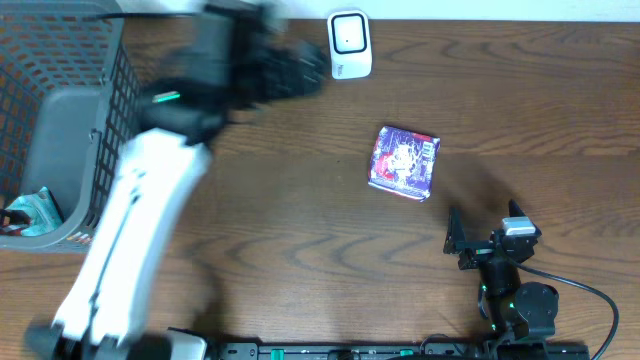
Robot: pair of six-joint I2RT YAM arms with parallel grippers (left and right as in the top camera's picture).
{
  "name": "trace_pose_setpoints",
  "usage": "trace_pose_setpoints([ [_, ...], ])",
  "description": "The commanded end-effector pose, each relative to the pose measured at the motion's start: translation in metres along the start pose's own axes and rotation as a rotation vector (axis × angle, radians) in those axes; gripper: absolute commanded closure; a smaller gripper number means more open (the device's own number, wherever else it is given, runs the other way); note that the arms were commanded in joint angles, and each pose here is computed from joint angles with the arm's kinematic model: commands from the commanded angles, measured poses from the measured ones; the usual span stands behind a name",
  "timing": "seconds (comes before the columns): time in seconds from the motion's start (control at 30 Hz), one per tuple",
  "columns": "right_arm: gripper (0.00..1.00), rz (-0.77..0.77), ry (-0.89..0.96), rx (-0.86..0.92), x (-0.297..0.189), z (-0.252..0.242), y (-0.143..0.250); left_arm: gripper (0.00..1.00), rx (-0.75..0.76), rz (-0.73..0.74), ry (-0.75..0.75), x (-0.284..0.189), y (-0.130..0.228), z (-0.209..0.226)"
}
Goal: Scan the item barcode
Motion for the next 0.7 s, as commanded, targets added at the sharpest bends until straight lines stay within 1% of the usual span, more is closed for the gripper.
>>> trace_pose_setpoints([
  [0.0, 0.01, -0.002, 0.012, 0.003, 0.0, -0.002, 0.0, 0.02, -0.015, -0.239, -0.079, -0.082, -0.037, 0.028],
  [0.03, 0.01, -0.002, 0.012, 0.003, 0.0, -0.002, 0.0, 0.02, -0.03, -0.286, -0.108, -0.098, -0.042, 0.037],
  [0.07, 0.01, -0.002, 0.012, 0.003, 0.0, -0.002, 0.0, 0.02, -0.072, -0.376, -0.184, -0.132, -0.05, 0.06],
  [0.1, 0.01, -0.002, 0.012, 0.003, 0.0, -0.002, 0.0, 0.02, -0.102, -0.417, -0.236, -0.148, -0.053, 0.073],
  [0.17, 0.01, -0.002, 0.012, 0.003, 0.0, -0.002, 0.0, 0.02, -0.181, -0.478, -0.379, -0.176, -0.052, 0.105],
  [0.23, 0.01, -0.002, 0.012, 0.003, 0.0, -0.002, 0.0, 0.02, -0.272, -0.497, -0.525, -0.196, -0.045, 0.134],
  [0.3, 0.01, -0.002, 0.012, 0.003, 0.0, -0.002, 0.0, 0.02, -0.374, -0.489, -0.66, -0.209, -0.034, 0.162],
  [0.37, 0.01, -0.002, 0.012, 0.003, 0.0, -0.002, 0.0, 0.02, -0.478, -0.465, -0.754, -0.214, -0.023, 0.188],
  [0.6, 0.01, -0.002, 0.012, 0.003, 0.0, -0.002, 0.0, 0.02, -0.639, -0.312, -0.87, -0.195, -0.005, 0.254],
  [0.67, 0.01, -0.002, 0.012, 0.003, 0.0, -0.002, 0.0, 0.02, -0.692, -0.241, -0.929, -0.188, 0.004, 0.276],
])
Point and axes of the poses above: each gripper's point midway between its finger pads, its own x axis out along the fingers, its own z axis along the line the jaws close on, y = z × x, the point moved 8 cm from there along -x, back along the fingers, and after that the axes turned 1 degree about -x, right-handed, at the moved point
